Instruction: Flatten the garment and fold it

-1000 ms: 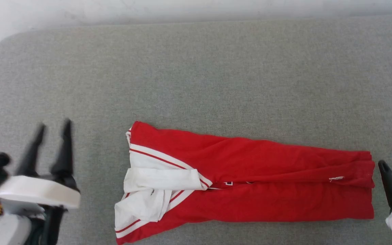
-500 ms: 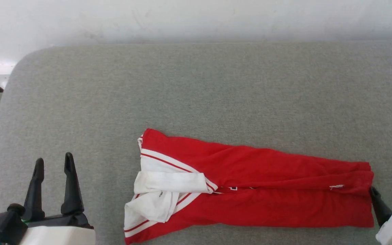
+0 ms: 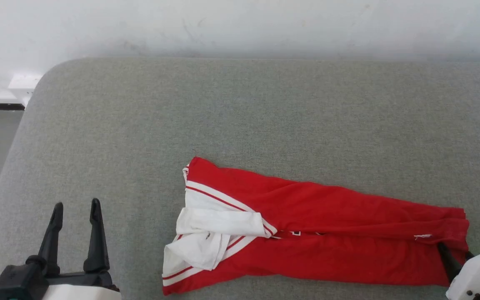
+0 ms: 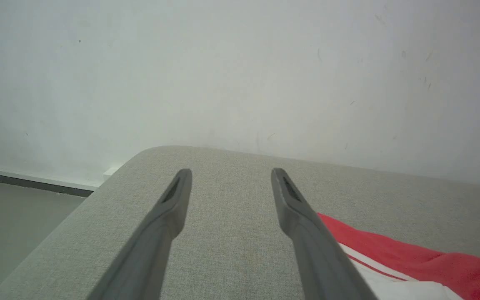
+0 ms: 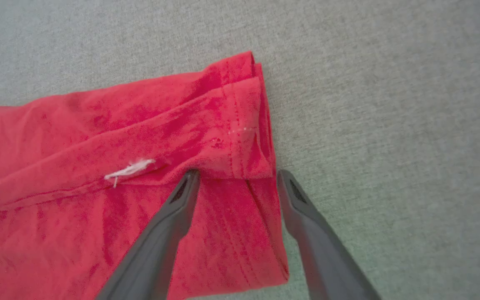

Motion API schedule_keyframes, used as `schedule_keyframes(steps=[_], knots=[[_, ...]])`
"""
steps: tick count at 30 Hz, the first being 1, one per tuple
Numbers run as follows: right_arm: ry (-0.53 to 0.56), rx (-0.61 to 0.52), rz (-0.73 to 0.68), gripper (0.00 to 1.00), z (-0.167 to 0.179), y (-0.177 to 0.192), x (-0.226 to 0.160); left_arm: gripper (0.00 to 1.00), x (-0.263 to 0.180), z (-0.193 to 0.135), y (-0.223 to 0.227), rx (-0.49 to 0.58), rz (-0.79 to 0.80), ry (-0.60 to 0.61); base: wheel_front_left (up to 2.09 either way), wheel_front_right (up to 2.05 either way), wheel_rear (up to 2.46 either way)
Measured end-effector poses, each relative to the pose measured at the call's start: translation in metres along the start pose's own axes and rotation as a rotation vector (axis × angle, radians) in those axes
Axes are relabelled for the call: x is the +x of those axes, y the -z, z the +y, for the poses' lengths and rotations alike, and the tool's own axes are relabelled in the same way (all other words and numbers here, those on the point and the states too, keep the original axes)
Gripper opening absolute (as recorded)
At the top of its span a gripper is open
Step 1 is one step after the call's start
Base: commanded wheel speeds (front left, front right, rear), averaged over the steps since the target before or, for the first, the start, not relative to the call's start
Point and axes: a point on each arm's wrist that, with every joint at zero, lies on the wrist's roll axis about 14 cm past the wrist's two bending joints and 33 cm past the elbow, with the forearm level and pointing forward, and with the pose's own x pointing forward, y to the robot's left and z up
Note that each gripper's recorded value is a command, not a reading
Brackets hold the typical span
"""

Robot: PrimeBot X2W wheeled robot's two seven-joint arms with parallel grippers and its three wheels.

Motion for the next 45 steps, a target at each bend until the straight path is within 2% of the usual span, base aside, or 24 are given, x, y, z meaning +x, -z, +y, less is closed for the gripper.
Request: schedule_keyframes(steps=[11,12,13,20,26,34,39,42,45], knots=[[0.007,-0.002,0.056,1.0,0.002,0.005,0.013,1.0,-0.002,0.0,0.016,-0.001,0.052,0.009,0.0,0.0,0.0],[0.007,-0.001,0.063,0.47,0.001,0.005,0.015,1.0,-0.001,0.0,0.017,-0.001,0.055,0.01,0.0,0.0,0.0],[0.007,0.003,0.066,0.0,0.001,0.004,0.016,1.0,-0.001,0.0,0.018,-0.002,0.059,0.01,0.0,0.0,0.0],[-0.002,-0.007,0.063,0.0,0.006,-0.003,0.019,1.0,0.004,-0.005,0.024,-0.015,0.074,0.025,0.0,0.0,0.0],[0.01,-0.012,-0.01,0.0,0.004,-0.027,0.017,1.0,0.011,-0.018,0.023,-0.033,0.065,0.064,0.0,0.0,0.0],[0.199,-0.05,-0.123,0.0,-0.063,-0.077,-0.01,1.0,0.012,-0.029,0.021,-0.052,0.055,0.092,0.0,0.0,0.0],[0.282,-0.077,-0.154,0.0,-0.091,-0.094,-0.026,1.0,0.011,-0.032,0.018,-0.056,0.045,0.102,0.0,0.0,0.0],[0.272,-0.085,-0.17,0.0,-0.087,-0.099,-0.028,1.0,0.01,-0.033,0.016,-0.059,0.042,0.106,0.0,0.0,0.0],[0.224,-0.105,-0.192,0.0,-0.069,-0.104,-0.027,1.0,0.009,-0.035,0.016,-0.065,0.045,0.11,0.0,0.0,0.0]])
